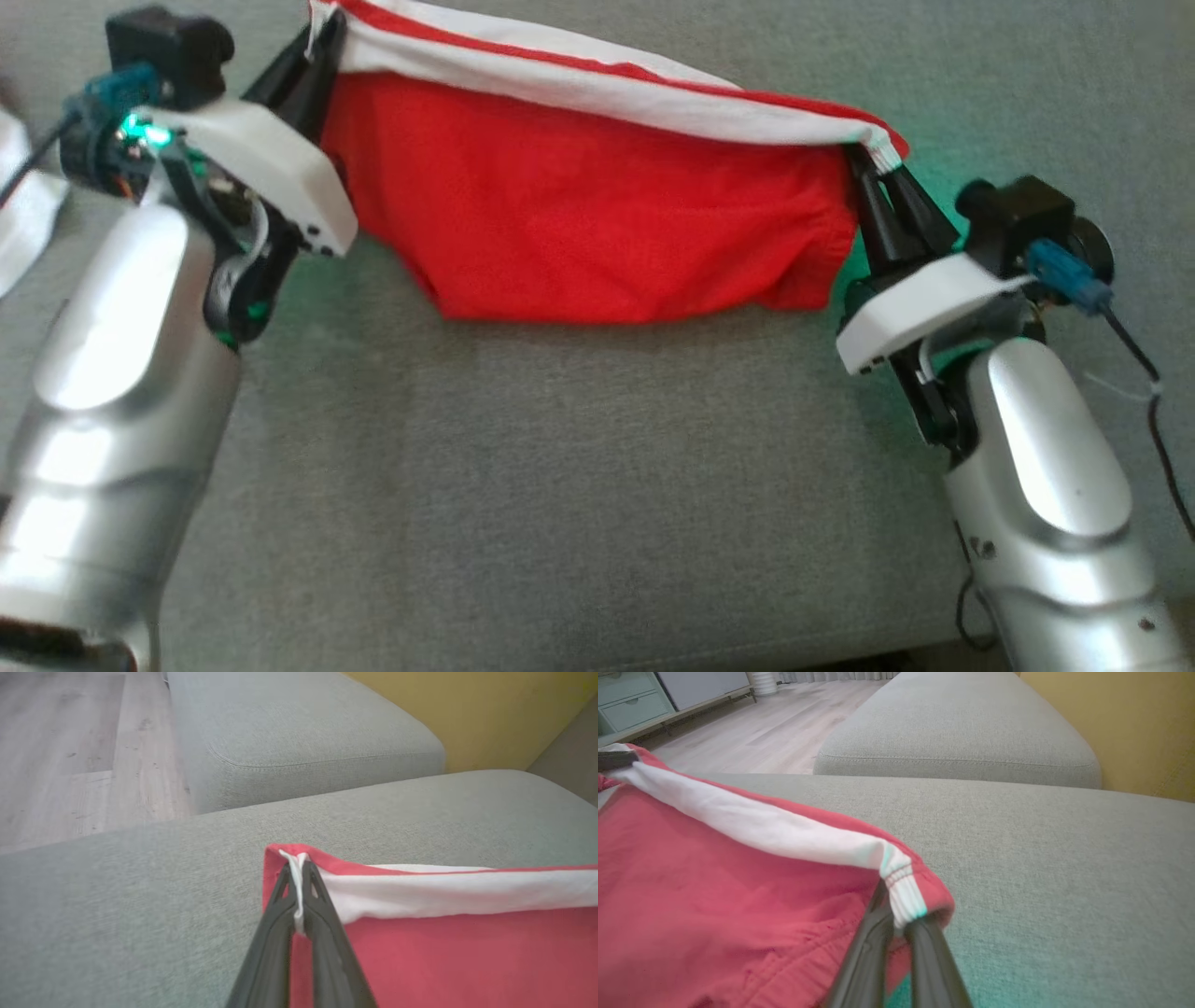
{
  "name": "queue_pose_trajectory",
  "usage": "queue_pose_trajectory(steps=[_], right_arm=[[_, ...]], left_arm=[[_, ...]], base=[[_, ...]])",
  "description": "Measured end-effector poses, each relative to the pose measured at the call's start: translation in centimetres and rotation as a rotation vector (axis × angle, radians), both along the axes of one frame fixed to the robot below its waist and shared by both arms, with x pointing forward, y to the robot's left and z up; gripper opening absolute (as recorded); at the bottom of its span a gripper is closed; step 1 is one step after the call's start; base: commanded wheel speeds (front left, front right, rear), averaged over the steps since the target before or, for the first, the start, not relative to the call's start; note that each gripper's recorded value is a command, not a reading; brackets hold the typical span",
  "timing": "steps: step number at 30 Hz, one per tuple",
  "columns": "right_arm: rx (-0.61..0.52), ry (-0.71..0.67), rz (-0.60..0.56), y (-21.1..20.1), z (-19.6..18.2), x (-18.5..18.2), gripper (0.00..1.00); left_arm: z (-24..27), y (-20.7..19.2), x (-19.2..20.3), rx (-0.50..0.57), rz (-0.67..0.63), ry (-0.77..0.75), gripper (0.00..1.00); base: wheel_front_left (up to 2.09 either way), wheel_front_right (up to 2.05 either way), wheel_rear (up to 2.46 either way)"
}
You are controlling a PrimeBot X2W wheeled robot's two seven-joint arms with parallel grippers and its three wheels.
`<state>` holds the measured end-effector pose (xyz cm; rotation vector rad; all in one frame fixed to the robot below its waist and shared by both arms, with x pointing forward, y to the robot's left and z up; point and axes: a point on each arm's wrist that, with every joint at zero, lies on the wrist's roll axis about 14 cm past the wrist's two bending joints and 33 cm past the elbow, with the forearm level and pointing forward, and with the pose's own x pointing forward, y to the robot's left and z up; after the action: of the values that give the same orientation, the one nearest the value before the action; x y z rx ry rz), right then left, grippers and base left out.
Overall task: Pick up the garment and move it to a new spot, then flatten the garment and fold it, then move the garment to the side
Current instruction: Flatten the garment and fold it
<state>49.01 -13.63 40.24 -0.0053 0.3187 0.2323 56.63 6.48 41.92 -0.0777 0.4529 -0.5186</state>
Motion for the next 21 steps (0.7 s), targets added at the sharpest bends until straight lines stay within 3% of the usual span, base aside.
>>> queue_pose_trajectory(steps=[2,3,4,5,6,7,21], right_arm=[[0.003,0.02,-0.003,-0.2,-0.6,0.1,0.0],[0.01,0.022,-0.006,-0.3,-0.7,0.1,0.16],[0.016,0.022,-0.007,-0.3,-0.7,0.1,0.4],[0.022,0.016,-0.007,-0.3,-0.6,0.2,1.0],[0.027,0.007,-0.005,-0.2,-0.5,0.2,1.0],[0.03,0.005,-0.005,-0.2,-0.4,0.2,1.0],[0.03,-0.061,-0.029,-0.6,2.0,-1.9,1.0]], left_arm=[[-0.8,-0.8,0.8,0.009,-0.02,0.021,0.0],[-1.0,-1.0,1.0,0.011,-0.023,0.026,0.0],[-1.2,-1.2,1.2,0.015,-0.029,0.028,0.0],[-1.3,-1.3,1.4,0.018,-0.031,0.027,0.27],[-1.2,-1.4,1.5,0.017,-0.031,0.023,0.57],[-1.1,-1.4,1.6,0.013,-0.029,0.015,1.0],[2.6,1.6,0.7,-0.11,0.076,-0.056,1.0]], base=[[0.0,0.0,0.0],[0.0,0.0,0.0],[0.0,0.0,0.0],[0.0,0.0,0.0],[0.0,0.0,0.0],[0.0,0.0,0.0],[0.0,0.0,0.0]])
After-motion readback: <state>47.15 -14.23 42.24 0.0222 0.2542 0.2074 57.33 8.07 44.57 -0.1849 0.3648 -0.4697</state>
